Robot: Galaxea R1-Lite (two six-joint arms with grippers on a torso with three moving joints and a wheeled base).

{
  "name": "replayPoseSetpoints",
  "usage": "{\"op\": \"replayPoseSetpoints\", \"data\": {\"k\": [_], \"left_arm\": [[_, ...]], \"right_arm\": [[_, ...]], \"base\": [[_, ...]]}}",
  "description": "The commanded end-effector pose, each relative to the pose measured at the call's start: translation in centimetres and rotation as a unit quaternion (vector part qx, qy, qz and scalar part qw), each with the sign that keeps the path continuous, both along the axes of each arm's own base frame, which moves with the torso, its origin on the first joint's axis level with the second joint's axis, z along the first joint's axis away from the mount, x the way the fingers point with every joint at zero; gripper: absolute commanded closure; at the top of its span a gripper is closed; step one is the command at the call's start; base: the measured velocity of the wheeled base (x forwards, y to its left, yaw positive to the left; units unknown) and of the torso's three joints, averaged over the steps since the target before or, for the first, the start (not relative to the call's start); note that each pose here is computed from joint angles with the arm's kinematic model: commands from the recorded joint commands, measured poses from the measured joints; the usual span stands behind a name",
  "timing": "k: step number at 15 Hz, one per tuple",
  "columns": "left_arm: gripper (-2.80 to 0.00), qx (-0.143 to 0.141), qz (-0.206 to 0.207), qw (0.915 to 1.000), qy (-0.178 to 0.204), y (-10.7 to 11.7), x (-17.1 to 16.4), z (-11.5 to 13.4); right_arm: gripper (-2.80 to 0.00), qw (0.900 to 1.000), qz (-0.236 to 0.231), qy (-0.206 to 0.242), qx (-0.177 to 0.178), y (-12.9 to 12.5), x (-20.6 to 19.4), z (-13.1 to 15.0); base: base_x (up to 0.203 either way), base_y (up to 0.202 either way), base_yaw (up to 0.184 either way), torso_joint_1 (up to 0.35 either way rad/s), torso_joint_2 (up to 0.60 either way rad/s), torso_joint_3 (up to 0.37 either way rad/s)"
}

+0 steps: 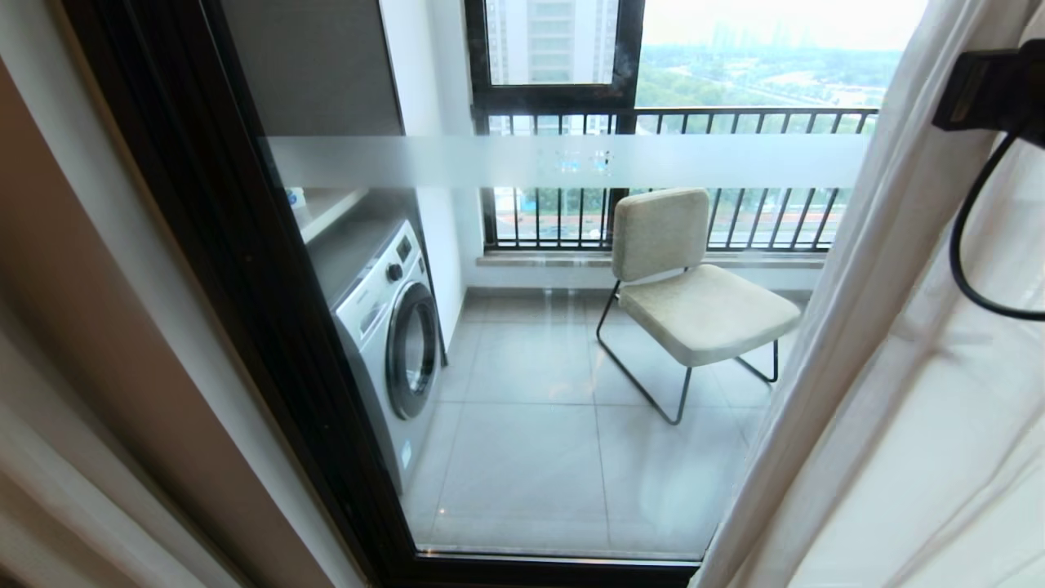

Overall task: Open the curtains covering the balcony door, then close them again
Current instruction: Close the inner curtains on both sides

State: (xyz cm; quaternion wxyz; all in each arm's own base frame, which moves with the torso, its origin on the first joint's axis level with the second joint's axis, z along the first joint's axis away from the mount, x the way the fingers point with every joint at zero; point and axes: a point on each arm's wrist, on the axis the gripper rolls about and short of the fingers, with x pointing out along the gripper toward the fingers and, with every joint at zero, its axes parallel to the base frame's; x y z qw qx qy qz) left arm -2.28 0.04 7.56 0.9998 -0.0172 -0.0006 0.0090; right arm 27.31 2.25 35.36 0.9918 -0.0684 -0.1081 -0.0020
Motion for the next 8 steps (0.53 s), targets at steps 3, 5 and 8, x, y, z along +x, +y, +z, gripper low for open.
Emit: {"op": "replayPoseSetpoints", "data": {"k": [3, 5, 8], "left_arm": [[0.00, 0.000, 0.000, 1.0000, 0.000, 0.0, 0.0, 0.0], [0.00, 0.000, 0.000, 1.0000, 0.000, 0.0, 0.0, 0.0], [0.00, 0.000, 0.000, 1.0000, 0.000, 0.0, 0.0, 0.0]], "right_arm": [[0.00, 0.997, 0.057, -0.024, -0.043, 4.0, -0.2, 1.0], [0.00, 0.995, 0.075, -0.028, -0.059, 6.3, -0.5, 1.2], [0.00, 0.991, 0.103, -0.029, -0.086, 9.3, -1.2, 0.9]], "base": [[0.000, 0.000, 0.000, 0.000, 0.00, 0.000], [0.000, 0.000, 0.000, 0.000, 0.00, 0.000], [0.000, 0.000, 0.000, 0.000, 0.00, 0.000]]}}
